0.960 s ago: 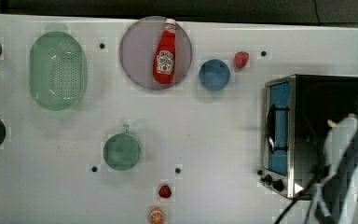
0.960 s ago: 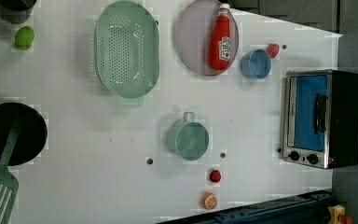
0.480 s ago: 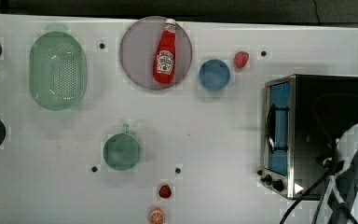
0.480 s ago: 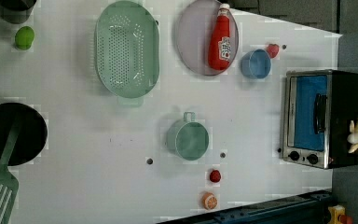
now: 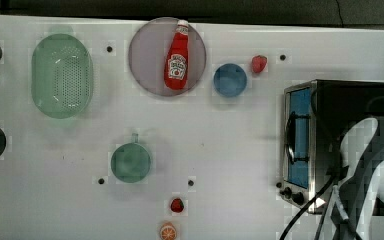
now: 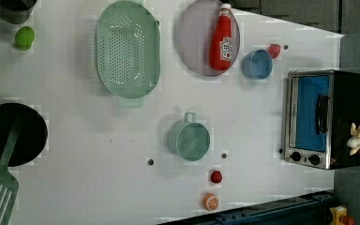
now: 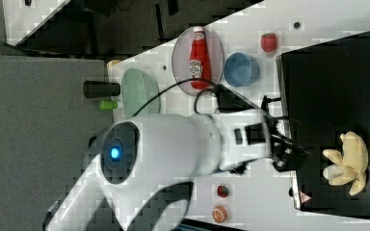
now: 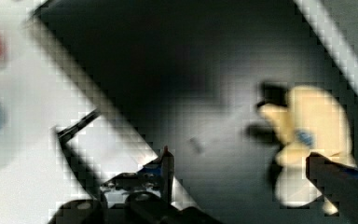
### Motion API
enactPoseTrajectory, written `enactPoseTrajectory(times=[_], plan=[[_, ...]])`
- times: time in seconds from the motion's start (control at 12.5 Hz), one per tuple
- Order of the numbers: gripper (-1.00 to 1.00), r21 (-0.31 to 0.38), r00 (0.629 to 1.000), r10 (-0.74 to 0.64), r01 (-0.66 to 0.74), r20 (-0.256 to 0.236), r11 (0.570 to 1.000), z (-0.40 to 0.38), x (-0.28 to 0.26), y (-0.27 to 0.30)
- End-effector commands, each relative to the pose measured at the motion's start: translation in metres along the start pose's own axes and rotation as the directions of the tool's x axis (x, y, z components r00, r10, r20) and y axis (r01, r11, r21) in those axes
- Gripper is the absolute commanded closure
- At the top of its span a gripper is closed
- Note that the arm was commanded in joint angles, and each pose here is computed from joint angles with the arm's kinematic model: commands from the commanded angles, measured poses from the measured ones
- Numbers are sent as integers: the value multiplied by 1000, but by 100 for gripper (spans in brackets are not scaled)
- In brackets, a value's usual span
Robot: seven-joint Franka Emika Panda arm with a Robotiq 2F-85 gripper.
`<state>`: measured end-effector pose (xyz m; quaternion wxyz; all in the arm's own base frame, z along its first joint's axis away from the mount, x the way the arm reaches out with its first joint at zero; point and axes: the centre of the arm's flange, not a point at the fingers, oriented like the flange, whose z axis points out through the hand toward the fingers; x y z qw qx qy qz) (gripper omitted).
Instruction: Pick banana from table and place on oven.
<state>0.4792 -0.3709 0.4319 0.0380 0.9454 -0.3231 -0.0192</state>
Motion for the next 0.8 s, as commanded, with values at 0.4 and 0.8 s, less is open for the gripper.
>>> enactPoseTrajectory(times=[0.4,0.8], plan=[[-100,126,999,4,1,-37,992,-155,-79,-159],[-100,39,984,171,-173,51,984,-209,-183,-238]])
